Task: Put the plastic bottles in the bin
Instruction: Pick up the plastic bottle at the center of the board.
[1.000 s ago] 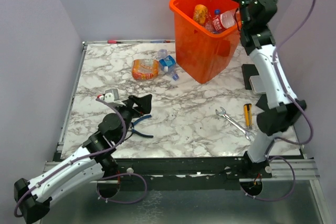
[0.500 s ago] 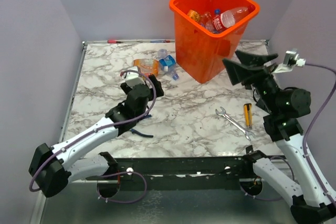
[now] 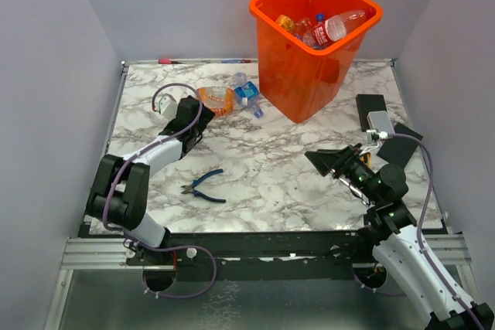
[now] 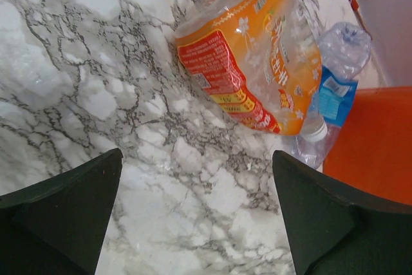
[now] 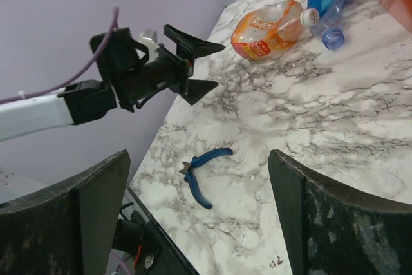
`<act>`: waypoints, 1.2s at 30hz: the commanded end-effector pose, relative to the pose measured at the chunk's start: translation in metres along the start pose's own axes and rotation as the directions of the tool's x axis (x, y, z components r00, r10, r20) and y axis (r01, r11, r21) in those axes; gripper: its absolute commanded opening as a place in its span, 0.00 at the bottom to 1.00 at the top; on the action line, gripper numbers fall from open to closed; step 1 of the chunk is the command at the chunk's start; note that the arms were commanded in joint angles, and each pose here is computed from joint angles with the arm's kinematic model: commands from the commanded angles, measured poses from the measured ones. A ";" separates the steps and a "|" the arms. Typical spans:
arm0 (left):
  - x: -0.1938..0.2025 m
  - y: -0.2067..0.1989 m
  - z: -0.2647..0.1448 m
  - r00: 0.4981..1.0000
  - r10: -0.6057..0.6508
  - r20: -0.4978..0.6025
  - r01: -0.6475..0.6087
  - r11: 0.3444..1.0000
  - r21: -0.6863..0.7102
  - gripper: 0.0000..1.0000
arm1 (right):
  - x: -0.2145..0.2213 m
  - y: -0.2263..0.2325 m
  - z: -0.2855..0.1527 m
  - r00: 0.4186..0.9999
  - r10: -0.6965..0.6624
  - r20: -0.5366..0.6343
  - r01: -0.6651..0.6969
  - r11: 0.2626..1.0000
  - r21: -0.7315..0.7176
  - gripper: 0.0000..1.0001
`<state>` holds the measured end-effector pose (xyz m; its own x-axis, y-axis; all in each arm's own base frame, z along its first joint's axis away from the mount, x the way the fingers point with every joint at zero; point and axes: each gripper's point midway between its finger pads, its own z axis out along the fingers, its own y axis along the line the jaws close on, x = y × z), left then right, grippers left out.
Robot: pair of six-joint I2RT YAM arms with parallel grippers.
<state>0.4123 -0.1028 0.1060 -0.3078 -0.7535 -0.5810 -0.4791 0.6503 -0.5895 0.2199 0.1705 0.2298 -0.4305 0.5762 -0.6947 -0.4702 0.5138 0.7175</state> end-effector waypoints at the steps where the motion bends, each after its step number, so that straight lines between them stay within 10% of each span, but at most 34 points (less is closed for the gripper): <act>1: -0.009 -0.027 0.026 0.967 -0.256 0.013 0.253 0.962 0.098 0.99 | 0.001 0.009 -0.007 1.000 0.010 -0.010 -0.010 1.000 -0.016 0.91; 13: 0.016 -0.028 0.084 0.965 -0.261 -0.031 0.263 0.962 0.076 0.89 | -0.005 -0.010 -0.018 0.998 -0.067 -0.018 0.069 0.989 0.131 0.92; 36: 0.023 -0.015 0.077 0.969 -0.240 -0.066 0.246 0.962 0.115 0.17 | 0.000 -0.018 -0.022 0.999 -0.040 -0.029 0.045 0.984 0.175 0.92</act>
<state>0.4935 -0.1306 0.0521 -0.2153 -0.9029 -0.3720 -0.4537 0.4299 -0.7806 0.2125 0.1507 0.2123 -0.4468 0.5396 -0.7136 -0.3531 0.6265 0.6948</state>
